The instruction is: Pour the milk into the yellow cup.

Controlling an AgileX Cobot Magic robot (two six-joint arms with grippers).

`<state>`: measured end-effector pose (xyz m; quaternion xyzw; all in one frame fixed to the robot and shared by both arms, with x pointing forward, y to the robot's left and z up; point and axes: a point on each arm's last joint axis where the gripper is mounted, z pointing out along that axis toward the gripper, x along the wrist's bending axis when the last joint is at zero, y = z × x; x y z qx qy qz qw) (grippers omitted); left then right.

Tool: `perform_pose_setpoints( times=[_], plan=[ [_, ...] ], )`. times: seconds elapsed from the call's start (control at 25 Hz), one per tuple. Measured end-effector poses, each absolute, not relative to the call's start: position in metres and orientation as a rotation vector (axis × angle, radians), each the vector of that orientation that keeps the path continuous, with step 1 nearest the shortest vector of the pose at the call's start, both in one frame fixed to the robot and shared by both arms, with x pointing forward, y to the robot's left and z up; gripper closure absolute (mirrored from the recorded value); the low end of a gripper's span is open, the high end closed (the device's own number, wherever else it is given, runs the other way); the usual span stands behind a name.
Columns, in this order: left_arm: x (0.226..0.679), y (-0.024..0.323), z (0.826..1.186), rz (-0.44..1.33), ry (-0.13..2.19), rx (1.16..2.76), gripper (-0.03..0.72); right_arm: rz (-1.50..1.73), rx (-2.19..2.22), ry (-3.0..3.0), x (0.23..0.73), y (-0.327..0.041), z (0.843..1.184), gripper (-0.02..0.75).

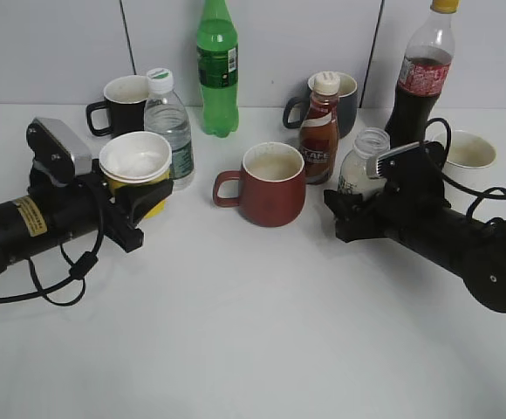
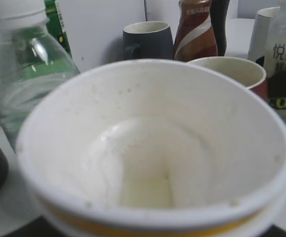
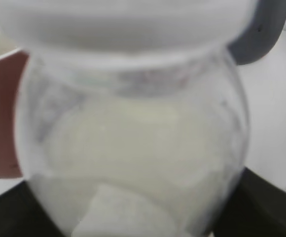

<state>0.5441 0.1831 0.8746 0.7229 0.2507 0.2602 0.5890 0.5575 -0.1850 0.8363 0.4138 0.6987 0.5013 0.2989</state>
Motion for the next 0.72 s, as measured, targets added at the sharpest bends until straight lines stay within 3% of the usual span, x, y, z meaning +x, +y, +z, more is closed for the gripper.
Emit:
perform_pose_setpoints(
  times=[0.08,0.44,0.72],
  plan=[
    [0.544,0.183,0.875,0.606,0.584,1.683,0.375,1.334,1.097,1.853,0.558,-0.185,0.836,0.261],
    [0.544,0.183,0.875,0.599,0.583,1.683,0.375,1.310,1.106,1.874,0.557,-0.185,0.840,0.261],
    [0.540,0.172,0.874,0.526,0.610,1.665,0.376,1.321,0.965,1.921,0.553,-0.177,0.892,0.262]
  ],
)
